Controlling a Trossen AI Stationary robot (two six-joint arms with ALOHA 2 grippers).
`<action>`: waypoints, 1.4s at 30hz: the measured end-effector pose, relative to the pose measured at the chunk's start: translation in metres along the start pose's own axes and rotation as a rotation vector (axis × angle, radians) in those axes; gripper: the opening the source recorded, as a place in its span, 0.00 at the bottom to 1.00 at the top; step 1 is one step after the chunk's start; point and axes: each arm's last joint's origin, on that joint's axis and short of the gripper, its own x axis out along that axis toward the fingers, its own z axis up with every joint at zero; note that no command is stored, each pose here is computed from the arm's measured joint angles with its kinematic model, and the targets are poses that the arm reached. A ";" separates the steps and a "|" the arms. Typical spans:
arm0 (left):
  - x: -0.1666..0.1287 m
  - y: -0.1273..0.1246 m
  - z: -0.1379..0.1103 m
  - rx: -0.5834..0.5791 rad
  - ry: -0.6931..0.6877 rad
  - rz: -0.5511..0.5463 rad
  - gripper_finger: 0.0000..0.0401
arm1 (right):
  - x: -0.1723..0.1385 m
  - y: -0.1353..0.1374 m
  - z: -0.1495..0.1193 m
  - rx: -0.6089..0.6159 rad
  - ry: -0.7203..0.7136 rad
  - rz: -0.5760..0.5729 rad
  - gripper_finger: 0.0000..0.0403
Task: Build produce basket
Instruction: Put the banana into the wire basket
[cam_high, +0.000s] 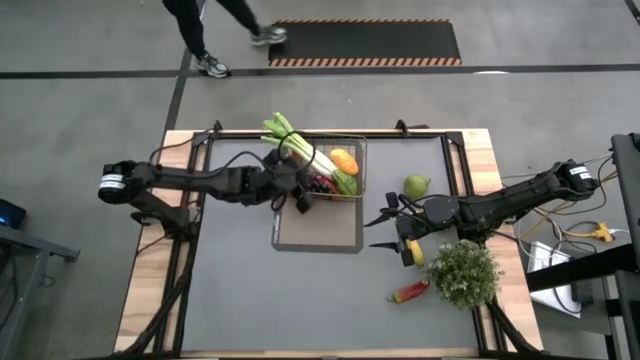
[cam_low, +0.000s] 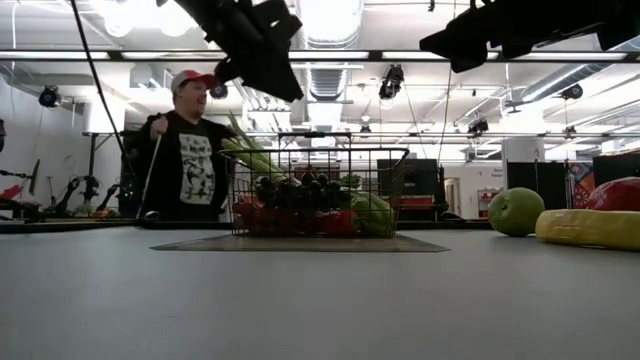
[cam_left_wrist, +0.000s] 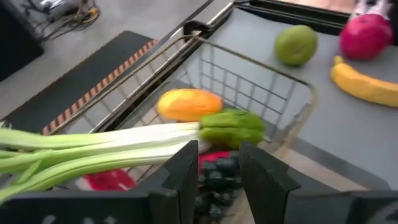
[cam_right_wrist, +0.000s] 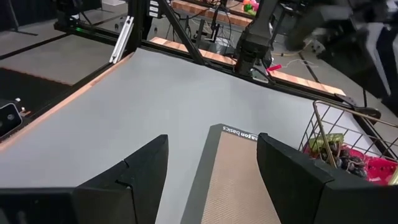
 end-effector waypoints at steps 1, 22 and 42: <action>-0.001 -0.002 0.000 0.006 -0.002 -0.008 0.25 | 0.000 0.000 0.000 0.000 0.000 0.000 0.57; -0.020 -0.034 -0.005 0.036 -0.053 -0.123 0.25 | 0.000 0.000 0.000 0.007 0.005 0.001 0.57; -0.034 -0.057 -0.015 0.046 -0.100 -0.219 0.25 | 0.000 0.000 -0.003 0.054 0.034 -0.018 0.57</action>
